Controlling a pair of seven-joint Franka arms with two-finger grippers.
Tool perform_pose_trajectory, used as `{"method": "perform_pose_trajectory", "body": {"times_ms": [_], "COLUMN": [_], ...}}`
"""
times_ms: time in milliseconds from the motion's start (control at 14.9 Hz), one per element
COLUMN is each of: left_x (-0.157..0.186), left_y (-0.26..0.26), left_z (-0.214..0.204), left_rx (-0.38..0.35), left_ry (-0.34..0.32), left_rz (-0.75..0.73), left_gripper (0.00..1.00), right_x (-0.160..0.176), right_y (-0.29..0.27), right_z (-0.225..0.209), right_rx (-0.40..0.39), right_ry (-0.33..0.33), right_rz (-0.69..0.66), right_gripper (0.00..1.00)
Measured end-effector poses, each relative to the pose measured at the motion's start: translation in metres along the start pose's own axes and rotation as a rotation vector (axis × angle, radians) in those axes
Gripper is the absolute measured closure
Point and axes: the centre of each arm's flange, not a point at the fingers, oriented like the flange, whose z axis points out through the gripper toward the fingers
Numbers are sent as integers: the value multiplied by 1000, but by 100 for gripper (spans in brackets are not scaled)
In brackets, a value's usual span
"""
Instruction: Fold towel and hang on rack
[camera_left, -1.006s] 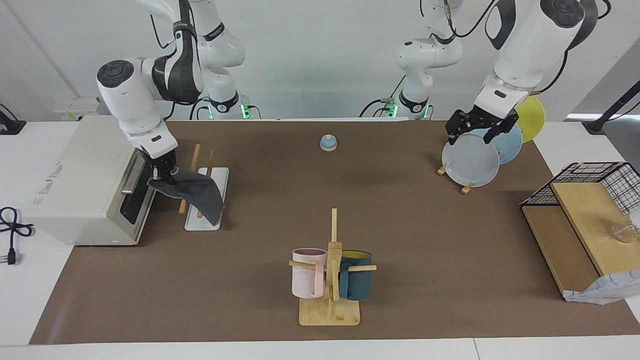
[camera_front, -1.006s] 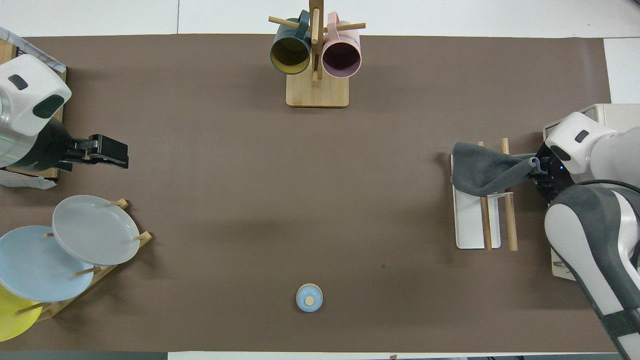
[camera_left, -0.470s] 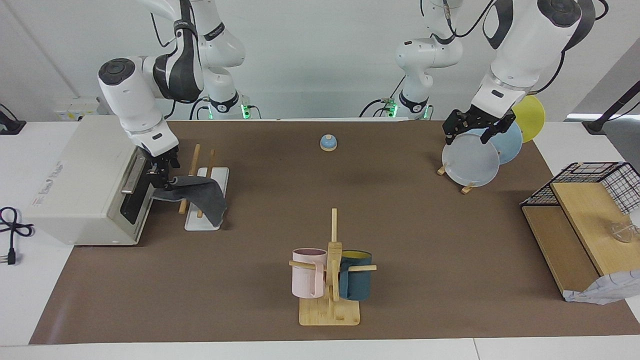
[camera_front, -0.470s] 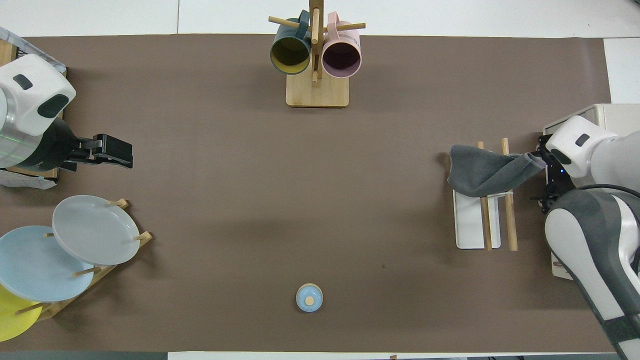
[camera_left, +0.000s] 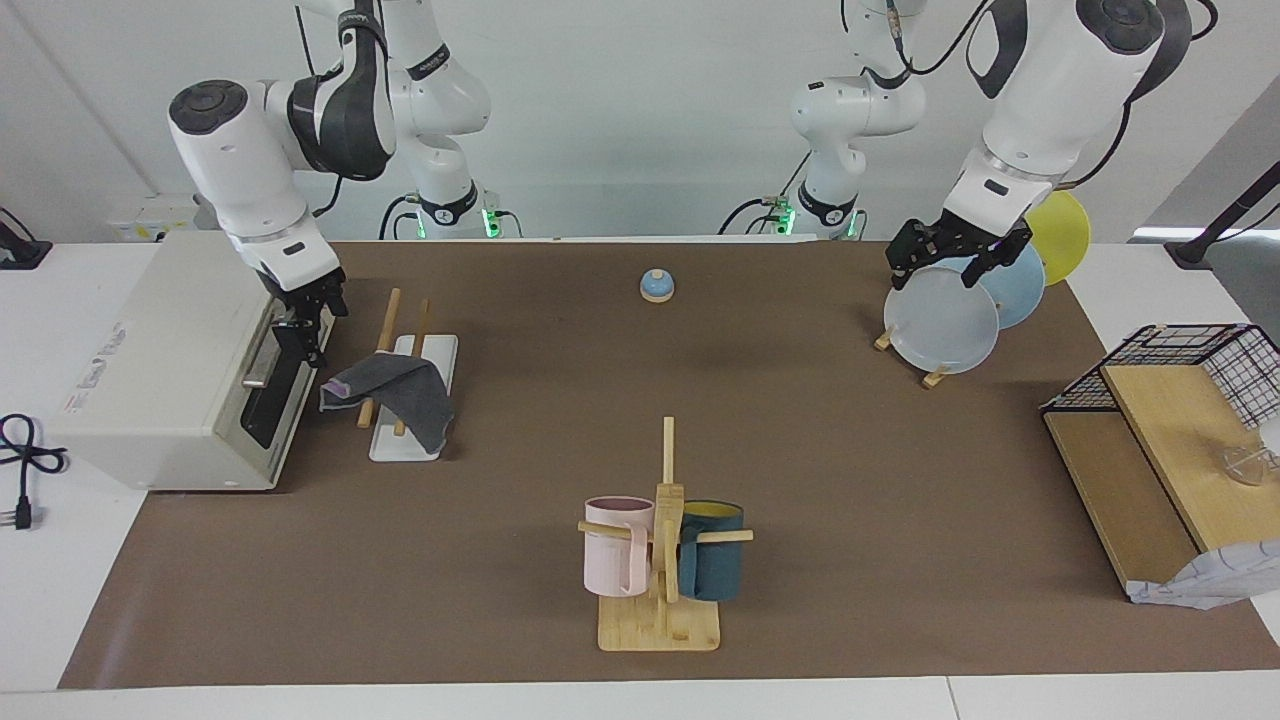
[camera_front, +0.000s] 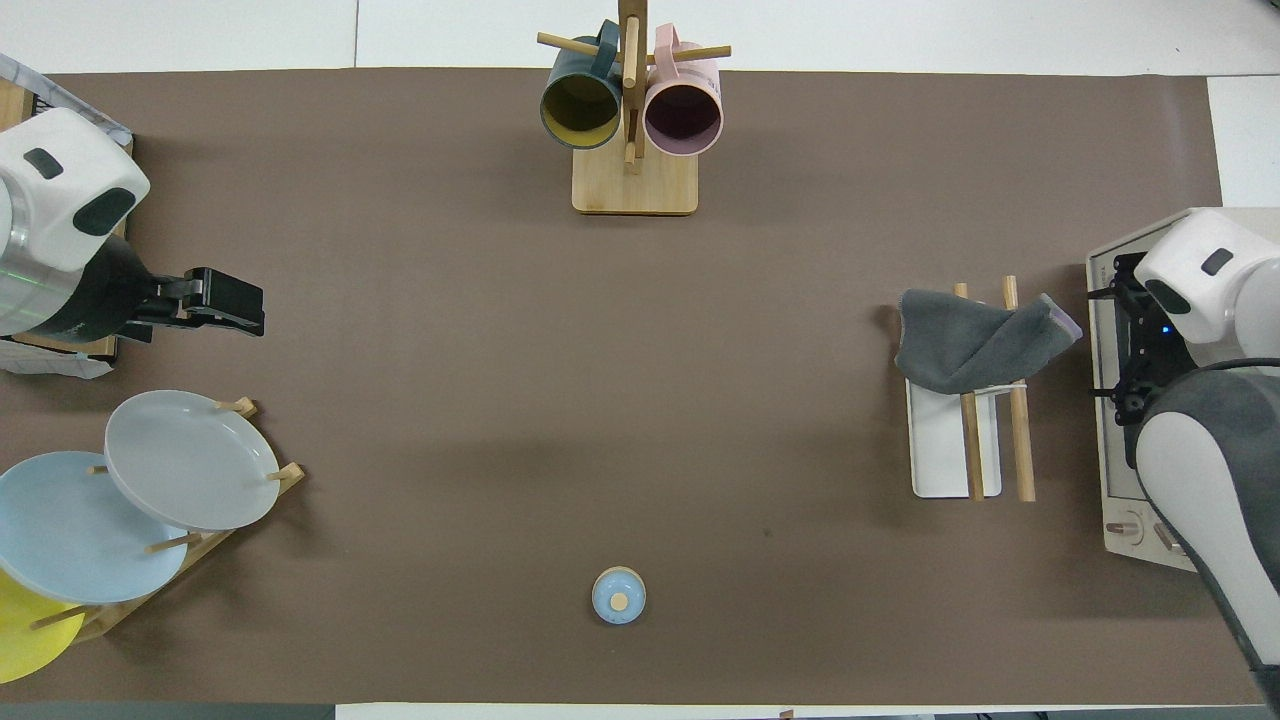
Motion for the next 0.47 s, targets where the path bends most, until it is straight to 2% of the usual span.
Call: {"method": "perform_pose_trajectory", "body": {"times_ms": [268, 470], "left_x": [0, 1], "left_y": [-2, -4], "left_z": [0, 0], "left_rx": [0, 0], "left_ry": [0, 0], "left_rz": [-3, -7], "left_gripper": [0, 0], "right_x": [2, 5], "right_y": [4, 3], "right_z": [-48, -85], "right_rx": [37, 68], "right_ry": [-10, -29], "right_rz": [294, 587], "right_gripper": [0, 0]}}
